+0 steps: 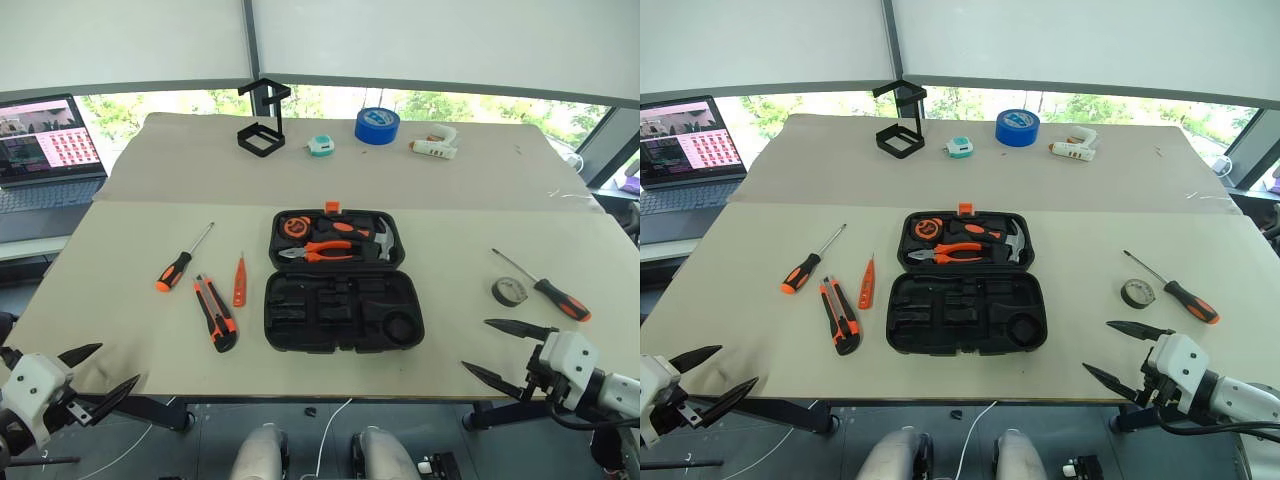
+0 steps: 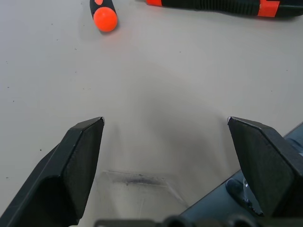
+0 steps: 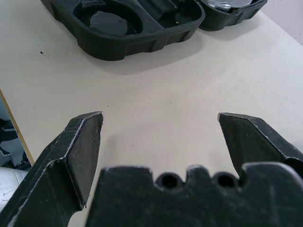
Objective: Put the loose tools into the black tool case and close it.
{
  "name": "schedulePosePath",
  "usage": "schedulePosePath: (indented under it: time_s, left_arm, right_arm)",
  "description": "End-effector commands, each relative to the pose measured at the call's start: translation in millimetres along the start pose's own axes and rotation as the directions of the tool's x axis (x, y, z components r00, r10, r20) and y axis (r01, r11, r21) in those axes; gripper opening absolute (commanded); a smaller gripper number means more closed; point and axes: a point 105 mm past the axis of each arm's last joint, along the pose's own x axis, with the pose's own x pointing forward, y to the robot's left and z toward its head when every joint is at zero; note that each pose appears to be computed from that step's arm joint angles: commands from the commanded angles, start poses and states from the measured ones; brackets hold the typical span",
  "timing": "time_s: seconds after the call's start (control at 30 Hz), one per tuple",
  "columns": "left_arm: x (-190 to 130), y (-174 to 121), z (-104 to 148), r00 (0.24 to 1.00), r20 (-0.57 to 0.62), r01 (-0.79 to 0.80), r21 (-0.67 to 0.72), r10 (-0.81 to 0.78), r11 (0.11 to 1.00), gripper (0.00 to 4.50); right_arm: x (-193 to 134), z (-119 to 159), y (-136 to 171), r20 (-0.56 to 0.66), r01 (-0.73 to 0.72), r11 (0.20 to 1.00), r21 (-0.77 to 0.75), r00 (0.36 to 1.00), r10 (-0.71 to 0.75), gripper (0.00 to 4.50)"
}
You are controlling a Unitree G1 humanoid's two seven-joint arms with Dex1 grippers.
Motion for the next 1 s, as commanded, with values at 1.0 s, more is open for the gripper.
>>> schedulePosePath:
  time_s: [1.0]
  left_arm:
    - [134.5,80.8,72.5,0.955,-0.295,-0.148,-0.381,0.032,0.913,4.48]
  right_arm:
    - [50.5,82.8,-25.2,0.462,0.071,0.997,0.010,0.884,-0.067,4.50]
